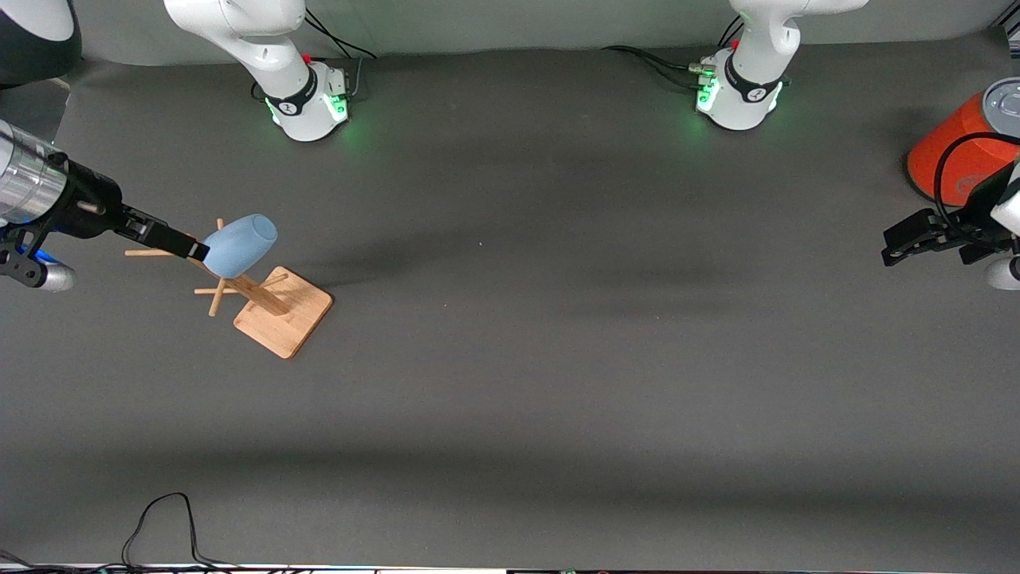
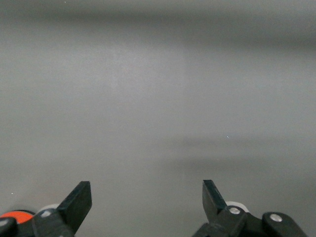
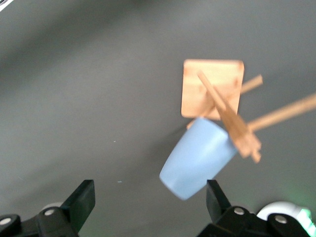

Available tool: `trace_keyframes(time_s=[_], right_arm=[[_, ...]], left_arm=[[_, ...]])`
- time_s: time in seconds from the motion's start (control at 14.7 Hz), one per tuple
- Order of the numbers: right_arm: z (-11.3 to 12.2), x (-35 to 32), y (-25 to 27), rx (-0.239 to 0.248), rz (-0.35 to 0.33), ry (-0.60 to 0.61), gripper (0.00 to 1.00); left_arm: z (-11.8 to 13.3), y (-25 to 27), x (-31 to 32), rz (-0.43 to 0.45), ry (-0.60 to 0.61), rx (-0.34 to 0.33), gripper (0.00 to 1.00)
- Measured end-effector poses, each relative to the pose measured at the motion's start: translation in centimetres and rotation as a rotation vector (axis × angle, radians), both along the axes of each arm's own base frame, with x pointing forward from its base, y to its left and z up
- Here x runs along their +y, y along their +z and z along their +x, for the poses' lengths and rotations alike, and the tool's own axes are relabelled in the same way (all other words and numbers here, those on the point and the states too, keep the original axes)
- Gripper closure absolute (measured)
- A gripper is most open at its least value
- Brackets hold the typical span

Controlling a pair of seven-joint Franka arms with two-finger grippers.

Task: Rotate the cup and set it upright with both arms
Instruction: 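Reach the right gripper to the blue cup on the mug tree and grasp it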

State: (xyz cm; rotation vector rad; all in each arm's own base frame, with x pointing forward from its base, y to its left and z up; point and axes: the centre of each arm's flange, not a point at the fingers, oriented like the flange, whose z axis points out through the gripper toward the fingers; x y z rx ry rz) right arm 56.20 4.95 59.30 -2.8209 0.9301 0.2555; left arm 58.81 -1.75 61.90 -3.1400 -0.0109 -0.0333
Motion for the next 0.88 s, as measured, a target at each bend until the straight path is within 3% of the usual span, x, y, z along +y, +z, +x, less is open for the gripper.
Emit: trace_keyframes(time_s=[0.27, 0.41, 0.68, 0.88], right_arm=[[-1.1, 0.0, -2.6, 0.117, -0.028, -0.218, 0.00], [-2.2, -0.4, -4.2, 0.148, -0.042, -0.276, 0.00], [-4.1, -1.7, -7.5, 0.114, -0.045, -0.338, 0.00], [-3.9, -1.9, -8.8, 0.070, -0.040, -0.358, 0.00]], left_arm=[[0.0, 0.0, 0.0, 0.000, 0.000, 0.000, 0.00], [0.0, 0.0, 0.0, 0.000, 0.000, 0.000, 0.00], [0.0, 0.0, 0.0, 0.000, 0.000, 0.000, 0.00], [0.0, 0.0, 0.0, 0.000, 0.000, 0.000, 0.00]])
